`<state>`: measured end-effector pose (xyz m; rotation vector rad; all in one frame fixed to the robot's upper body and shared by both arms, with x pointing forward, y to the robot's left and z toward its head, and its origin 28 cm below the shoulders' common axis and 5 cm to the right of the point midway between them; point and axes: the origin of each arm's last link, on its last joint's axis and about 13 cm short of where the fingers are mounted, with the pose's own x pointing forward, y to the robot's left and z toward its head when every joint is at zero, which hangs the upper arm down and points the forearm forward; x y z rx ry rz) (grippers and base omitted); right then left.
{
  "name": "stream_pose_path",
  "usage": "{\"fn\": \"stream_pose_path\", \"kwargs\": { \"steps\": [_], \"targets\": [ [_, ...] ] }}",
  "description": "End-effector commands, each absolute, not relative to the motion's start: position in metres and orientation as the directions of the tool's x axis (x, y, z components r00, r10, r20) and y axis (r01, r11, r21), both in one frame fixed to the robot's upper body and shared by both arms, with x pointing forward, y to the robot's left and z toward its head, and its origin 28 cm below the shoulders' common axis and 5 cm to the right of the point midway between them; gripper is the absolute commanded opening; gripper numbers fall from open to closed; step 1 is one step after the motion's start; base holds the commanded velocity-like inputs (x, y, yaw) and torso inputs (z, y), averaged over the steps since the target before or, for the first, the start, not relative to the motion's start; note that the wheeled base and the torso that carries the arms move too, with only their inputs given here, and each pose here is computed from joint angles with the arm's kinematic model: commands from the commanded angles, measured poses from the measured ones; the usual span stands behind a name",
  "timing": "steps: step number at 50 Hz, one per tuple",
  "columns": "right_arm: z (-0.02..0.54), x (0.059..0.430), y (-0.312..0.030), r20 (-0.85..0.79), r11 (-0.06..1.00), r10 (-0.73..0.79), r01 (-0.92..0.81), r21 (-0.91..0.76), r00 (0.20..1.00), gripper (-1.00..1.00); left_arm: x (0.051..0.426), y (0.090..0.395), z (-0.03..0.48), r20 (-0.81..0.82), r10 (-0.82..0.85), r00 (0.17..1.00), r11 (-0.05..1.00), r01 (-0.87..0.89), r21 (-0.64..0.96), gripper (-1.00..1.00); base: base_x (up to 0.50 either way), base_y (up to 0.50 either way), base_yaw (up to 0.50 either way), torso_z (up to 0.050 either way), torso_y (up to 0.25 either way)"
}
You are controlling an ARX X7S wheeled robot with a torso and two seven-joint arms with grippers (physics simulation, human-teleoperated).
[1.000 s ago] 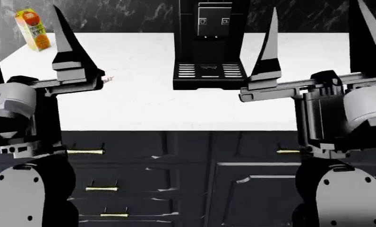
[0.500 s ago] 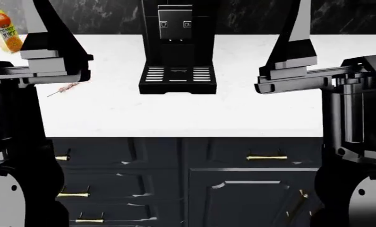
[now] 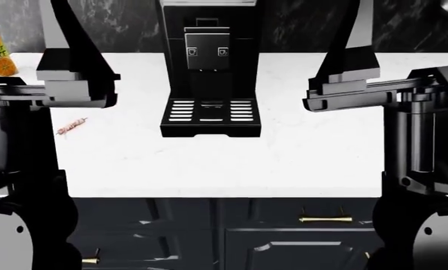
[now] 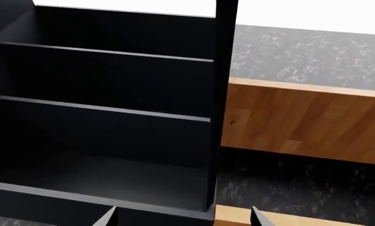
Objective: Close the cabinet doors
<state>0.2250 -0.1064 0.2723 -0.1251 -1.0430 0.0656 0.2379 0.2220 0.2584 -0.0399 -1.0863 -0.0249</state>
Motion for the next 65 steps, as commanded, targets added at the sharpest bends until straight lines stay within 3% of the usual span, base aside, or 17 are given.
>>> {"fn": "stream_pose_path", "kwargs": {
  "steps": [1,19,21,51,56,61,65],
  "targets": [
    [0.272,0.222,-0.107,0.862,0.99,0.121,0.004,-0.141,0.493,1.0,0.236,0.221,0.257,0.89,-0.039,0.455,0.998,0.058,0.014,1.0,0.0,0.0,0.0,0.05,0.0],
    [0.269,0.226,-0.107,0.841,0.988,0.128,0.002,-0.151,0.526,1.0,0.237,0.222,0.258,0.892,-0.03,0.451,0.999,0.047,0.009,1.0,0.0,0.0,0.0,0.05,0.0],
    [0.269,0.226,-0.107,0.833,0.989,0.133,-0.013,-0.15,0.537,1.0,0.239,0.222,0.258,0.884,0.018,0.467,0.997,0.061,-0.053,1.0,0.04,0.0,0.0,0.05,0.0],
    [0.27,0.226,-0.107,0.828,0.991,0.109,0.008,-0.136,0.549,1.0,0.239,0.225,0.26,0.871,0.062,0.488,0.994,0.047,-0.097,1.0,0.42,0.0,0.0,0.0,0.0],
    [0.289,0.209,-0.12,0.864,0.992,0.032,0.089,-0.088,0.503,1.0,0.24,0.226,0.26,0.867,0.062,0.494,0.994,0.049,-0.099,1.0,0.0,0.0,0.0,0.0,0.0],
    [0.299,0.19,-0.147,0.873,0.992,-0.114,0.108,0.072,0.474,1.0,0.242,0.225,0.258,0.855,0.067,0.515,0.991,0.063,-0.116,1.0,0.0,0.0,0.0,0.0,0.0],
    [0.302,0.189,-0.161,0.85,0.982,-0.183,0.123,0.14,0.494,1.0,0.239,0.225,0.26,0.857,0.064,0.512,0.992,0.064,-0.113,1.0,0.0,0.0,0.0,0.0,0.0]
  ]
}}
